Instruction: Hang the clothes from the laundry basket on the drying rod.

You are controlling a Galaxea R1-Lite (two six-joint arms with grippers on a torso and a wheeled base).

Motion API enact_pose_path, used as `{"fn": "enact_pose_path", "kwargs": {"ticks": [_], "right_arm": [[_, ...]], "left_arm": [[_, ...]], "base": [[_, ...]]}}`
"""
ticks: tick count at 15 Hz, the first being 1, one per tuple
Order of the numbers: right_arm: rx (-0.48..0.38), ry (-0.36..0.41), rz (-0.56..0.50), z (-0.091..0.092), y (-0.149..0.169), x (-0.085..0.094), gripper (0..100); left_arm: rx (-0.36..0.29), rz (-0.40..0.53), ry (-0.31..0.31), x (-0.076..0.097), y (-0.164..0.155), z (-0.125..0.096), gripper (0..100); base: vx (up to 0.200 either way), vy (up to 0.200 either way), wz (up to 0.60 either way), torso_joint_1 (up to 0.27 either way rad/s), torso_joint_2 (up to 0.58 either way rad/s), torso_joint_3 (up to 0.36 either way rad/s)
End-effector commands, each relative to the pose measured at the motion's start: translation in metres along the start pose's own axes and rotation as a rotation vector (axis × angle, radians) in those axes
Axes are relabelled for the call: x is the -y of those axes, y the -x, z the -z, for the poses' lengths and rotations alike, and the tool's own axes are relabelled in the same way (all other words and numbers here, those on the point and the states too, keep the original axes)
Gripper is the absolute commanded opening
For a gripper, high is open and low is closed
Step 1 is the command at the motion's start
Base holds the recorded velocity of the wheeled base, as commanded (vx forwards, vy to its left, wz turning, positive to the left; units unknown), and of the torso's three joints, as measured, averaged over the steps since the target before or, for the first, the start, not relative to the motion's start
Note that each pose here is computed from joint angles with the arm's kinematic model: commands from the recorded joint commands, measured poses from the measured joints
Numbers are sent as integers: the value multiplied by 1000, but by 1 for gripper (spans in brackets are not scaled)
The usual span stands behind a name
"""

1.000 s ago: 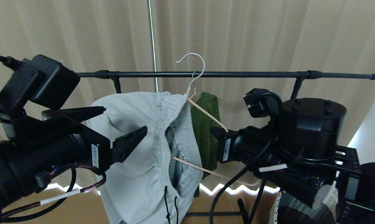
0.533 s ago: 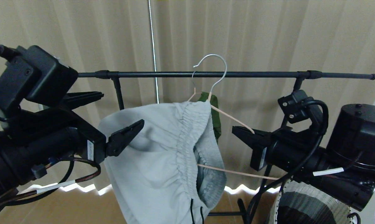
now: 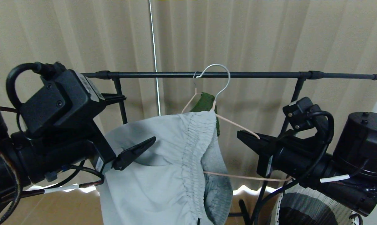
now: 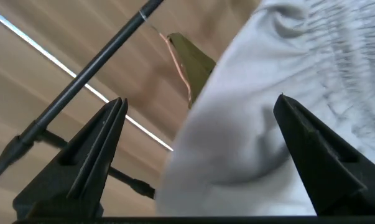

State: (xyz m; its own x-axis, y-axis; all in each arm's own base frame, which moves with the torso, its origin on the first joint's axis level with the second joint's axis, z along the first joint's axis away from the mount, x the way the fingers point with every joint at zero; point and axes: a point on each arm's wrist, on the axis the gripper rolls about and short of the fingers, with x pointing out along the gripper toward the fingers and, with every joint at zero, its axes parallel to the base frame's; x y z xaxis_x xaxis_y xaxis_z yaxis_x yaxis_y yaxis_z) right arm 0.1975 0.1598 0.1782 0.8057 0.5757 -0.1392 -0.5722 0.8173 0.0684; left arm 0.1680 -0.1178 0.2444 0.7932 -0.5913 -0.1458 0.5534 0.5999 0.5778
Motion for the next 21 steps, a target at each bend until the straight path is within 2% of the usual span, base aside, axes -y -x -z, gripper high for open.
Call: {"fn": "enact_pose_path", "kwargs": {"ticks": [1, 4, 12, 13, 21], "right_arm": [[-10, 21, -33, 2, -1, -1, 0], [-6, 59, -100, 1, -1, -3, 0], [34, 68, -209, 1, 0, -13, 0], [34, 68, -209, 1, 0, -13, 0], [32, 68, -206, 1, 0, -13, 0]], "left_arm": [[-38, 25, -16, 4, -14, 6, 100], [-56, 39, -21, 5, -23, 9, 100], [-63, 48, -23, 7, -25, 11, 100], [-63, 48, -23, 7, -24, 11, 0], [-72, 49, -21, 9, -22, 14, 0]], "base": [[0, 0, 0, 0, 0, 0], [0, 0, 0, 0, 0, 0], [0, 0, 0, 0, 0, 0], [0, 0, 0, 0, 0, 0], [0, 0, 0, 0, 0, 0]]}}
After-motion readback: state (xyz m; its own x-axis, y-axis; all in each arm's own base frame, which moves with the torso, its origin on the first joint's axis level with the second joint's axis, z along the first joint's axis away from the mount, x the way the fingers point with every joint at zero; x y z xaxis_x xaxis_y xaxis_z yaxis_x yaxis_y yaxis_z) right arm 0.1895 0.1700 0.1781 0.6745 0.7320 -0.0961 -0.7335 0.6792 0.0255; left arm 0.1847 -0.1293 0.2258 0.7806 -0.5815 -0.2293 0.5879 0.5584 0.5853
